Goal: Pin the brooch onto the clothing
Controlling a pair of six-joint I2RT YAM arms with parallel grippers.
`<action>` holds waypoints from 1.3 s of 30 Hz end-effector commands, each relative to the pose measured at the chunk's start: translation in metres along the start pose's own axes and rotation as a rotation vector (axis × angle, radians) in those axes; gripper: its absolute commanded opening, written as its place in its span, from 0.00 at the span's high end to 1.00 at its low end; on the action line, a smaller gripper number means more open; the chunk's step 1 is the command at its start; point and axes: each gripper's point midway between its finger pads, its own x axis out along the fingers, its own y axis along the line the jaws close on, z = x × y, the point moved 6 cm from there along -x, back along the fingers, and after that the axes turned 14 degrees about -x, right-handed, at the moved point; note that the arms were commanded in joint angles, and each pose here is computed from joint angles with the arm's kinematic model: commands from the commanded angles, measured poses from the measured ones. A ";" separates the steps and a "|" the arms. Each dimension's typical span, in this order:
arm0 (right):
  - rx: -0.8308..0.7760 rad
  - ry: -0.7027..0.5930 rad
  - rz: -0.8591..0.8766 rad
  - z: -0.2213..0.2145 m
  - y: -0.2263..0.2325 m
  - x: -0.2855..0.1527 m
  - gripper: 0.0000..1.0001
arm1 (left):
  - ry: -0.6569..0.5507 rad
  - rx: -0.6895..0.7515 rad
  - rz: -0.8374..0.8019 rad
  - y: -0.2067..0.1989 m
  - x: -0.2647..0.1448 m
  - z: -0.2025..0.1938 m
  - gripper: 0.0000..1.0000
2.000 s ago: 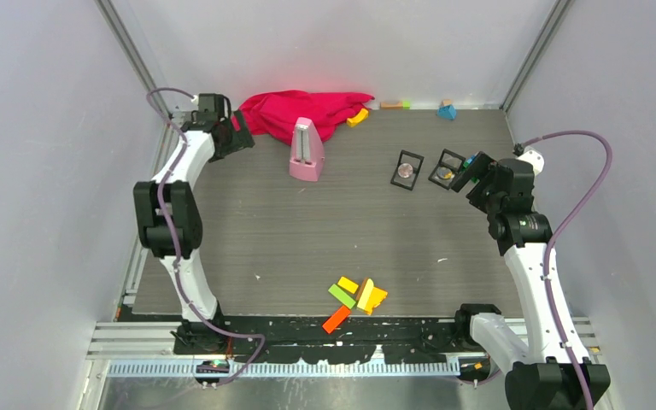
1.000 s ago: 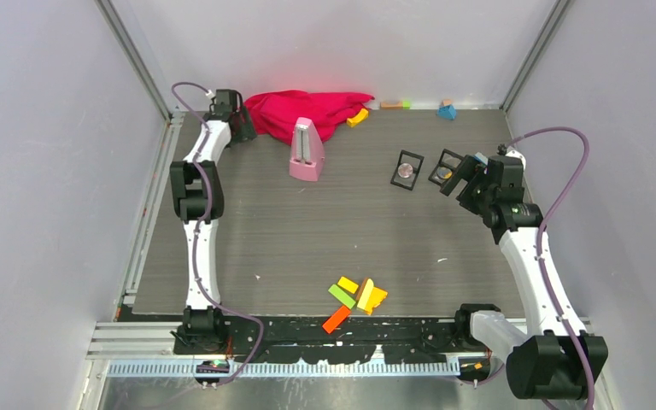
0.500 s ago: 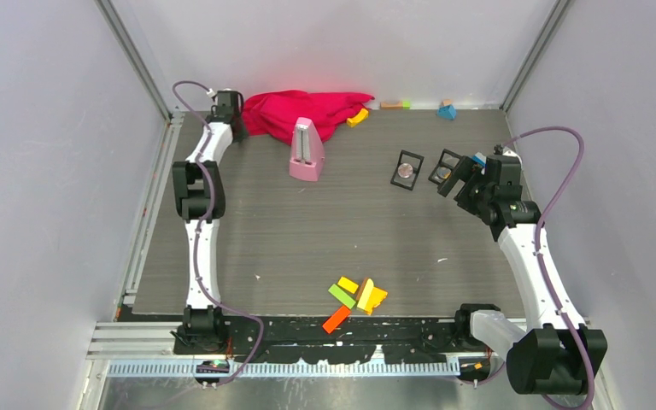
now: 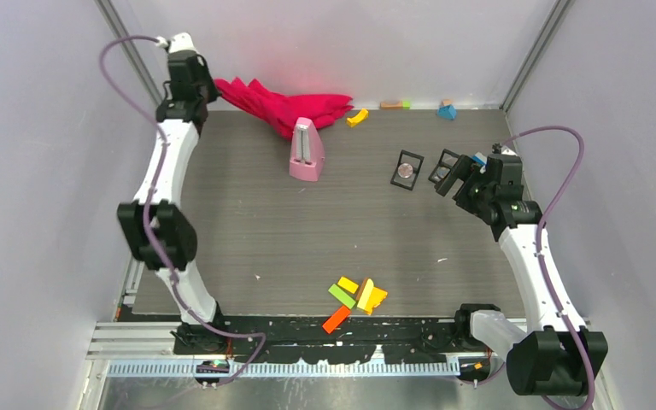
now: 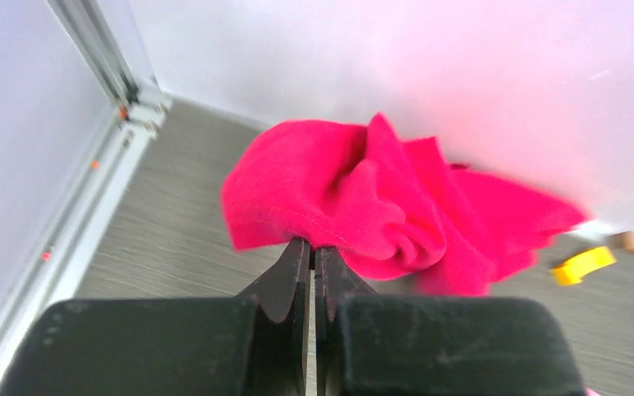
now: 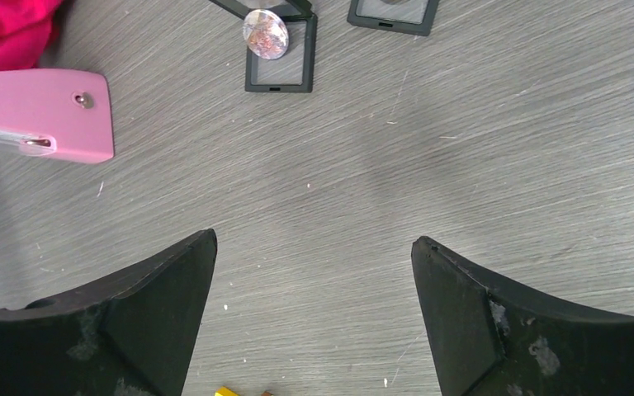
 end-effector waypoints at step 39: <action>0.022 0.002 0.279 -0.012 0.036 -0.030 0.09 | 0.654 0.327 -0.947 -0.190 -0.337 -0.192 0.86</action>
